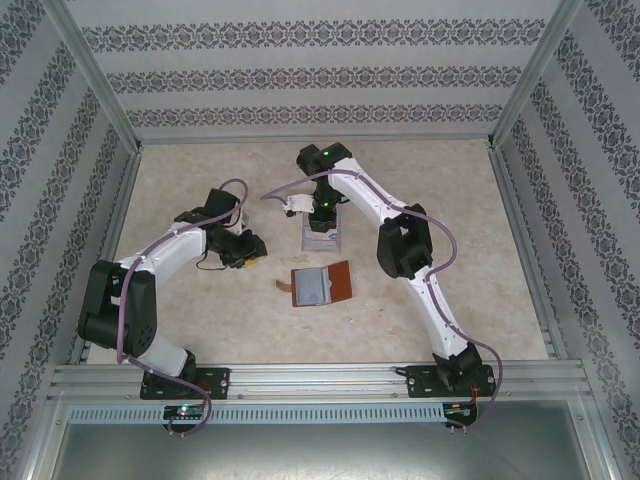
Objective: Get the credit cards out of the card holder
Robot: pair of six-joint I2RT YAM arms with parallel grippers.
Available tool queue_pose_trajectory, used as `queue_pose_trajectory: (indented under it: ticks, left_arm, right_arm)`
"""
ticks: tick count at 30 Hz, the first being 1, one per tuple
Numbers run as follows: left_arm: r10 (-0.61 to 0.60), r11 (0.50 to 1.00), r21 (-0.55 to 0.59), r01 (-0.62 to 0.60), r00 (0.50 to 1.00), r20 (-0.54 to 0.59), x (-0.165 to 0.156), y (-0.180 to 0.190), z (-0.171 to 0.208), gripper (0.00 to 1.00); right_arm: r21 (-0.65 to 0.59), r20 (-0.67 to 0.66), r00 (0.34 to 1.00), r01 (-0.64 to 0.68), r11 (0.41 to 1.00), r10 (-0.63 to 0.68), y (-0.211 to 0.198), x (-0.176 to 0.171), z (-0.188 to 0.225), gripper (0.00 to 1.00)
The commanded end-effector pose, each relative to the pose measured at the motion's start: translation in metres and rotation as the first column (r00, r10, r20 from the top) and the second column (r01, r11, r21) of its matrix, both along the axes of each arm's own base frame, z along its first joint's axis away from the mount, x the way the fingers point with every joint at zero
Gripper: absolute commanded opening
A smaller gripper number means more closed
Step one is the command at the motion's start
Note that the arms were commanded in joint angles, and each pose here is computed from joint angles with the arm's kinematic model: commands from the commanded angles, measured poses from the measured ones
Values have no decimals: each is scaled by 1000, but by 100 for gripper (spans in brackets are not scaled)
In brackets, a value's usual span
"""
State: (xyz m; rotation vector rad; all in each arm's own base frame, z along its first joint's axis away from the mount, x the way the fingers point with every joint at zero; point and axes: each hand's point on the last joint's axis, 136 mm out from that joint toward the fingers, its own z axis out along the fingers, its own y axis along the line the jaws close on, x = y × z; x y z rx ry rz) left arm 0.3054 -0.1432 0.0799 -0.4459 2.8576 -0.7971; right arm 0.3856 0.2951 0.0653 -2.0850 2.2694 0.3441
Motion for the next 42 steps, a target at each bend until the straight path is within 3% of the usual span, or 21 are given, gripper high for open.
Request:
queue_pose_trajectory:
  ticks: [1, 18, 27, 33, 42]
  left_arm:
    - [17, 1000, -2, -17, 1000, 3, -1, 3, 3, 29]
    - [11, 1000, -2, -11, 1000, 6, -2, 4, 6, 29]
    - [7, 1000, -22, -7, 1000, 25, 0, 1, 15, 30]
    - [6, 1000, -25, -5, 1000, 21, -1, 0, 14, 29]
    - [3, 1000, -29, -3, 1000, 22, -1, -1, 14, 29]
  right_arm:
    - [13, -58, 998, 6, 1000, -5, 4, -11, -4, 0]
    - [31, -117, 992, 54, 998, -50, 1, -15, -1, 0]
    - [106, -27, 991, 132, 986, -130, 10, 2, 24, 0]
    - [70, 59, 985, 157, 985, -161, 4, 19, 19, 0]
    - [107, 21, 989, 145, 984, -148, 5, 11, 31, 0]
